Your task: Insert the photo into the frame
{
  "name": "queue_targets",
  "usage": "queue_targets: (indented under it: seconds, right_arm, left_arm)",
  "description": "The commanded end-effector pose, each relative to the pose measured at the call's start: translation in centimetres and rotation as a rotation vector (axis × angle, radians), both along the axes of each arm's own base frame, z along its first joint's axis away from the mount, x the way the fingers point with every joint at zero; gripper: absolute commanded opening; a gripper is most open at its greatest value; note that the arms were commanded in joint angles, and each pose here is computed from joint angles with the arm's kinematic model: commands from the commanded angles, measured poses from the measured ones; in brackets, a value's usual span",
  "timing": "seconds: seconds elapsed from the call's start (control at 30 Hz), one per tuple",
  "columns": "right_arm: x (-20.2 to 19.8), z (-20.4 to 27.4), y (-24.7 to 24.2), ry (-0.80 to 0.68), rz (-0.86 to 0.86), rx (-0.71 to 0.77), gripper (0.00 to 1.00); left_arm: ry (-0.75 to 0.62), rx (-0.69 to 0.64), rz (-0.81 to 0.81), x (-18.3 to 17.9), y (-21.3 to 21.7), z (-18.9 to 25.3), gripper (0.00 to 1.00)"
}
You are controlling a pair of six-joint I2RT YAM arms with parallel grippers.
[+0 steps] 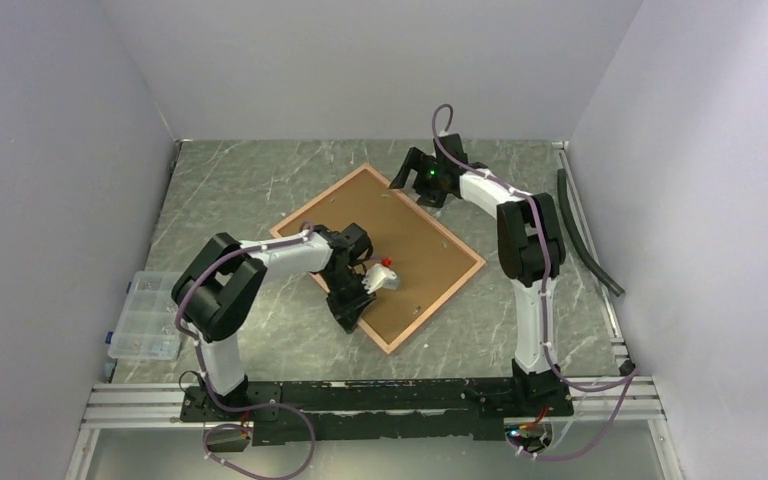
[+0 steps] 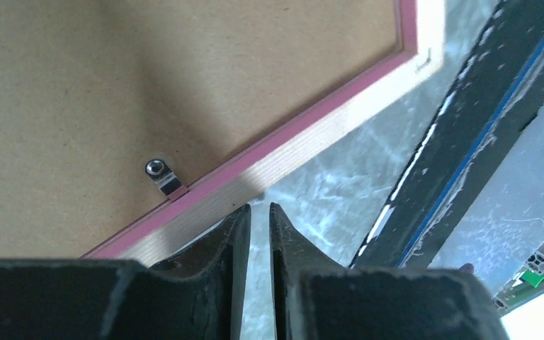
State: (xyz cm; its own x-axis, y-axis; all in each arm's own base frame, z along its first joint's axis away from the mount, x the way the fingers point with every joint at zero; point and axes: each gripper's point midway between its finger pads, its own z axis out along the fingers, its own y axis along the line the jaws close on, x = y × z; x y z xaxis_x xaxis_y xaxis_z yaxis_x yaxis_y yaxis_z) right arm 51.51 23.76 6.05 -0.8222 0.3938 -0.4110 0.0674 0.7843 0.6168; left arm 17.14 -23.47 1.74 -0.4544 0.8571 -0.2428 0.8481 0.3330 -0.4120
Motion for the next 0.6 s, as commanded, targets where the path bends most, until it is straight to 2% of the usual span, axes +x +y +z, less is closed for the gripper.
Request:
queue_targets:
  seconds: [0.0,0.13,0.23,0.3,0.47,0.57]
  right_arm:
    - [0.0,7.0,-4.5,-0.054,-0.085,-0.047,1.00]
    - [-1.3,10.8,-9.6,-0.097,-0.188,-0.123,1.00]
    - [-5.0,11.7,-10.9,-0.095,-0.229,-0.131,1.00]
    - [-8.5,11.0,-10.7,-0.071,-0.240,-0.092,1.00]
    - [-17.7,7.4,-9.1,0.036,-0.222,0.018,1.00]
    - [-22.6,5.2,-8.1,0.104,-0.193,0.015,1.00]
  left_arm:
    - [-0.003,-0.126,-0.008,1.1,-2.8,2.7,0.26]
    - [0.023,-0.161,0.022,1.8,-0.6,5.7,0.39]
    - [-0.012,-0.209,0.089,5.3,1.7,8.9,0.43]
    - [-0.086,-0.214,0.167,9.6,3.6,10.5,0.43]
    - [-0.311,-0.152,0.492,23.6,10.6,12.0,0.42]
    - [-0.364,-0.154,0.688,30.4,14.8,11.4,0.42]
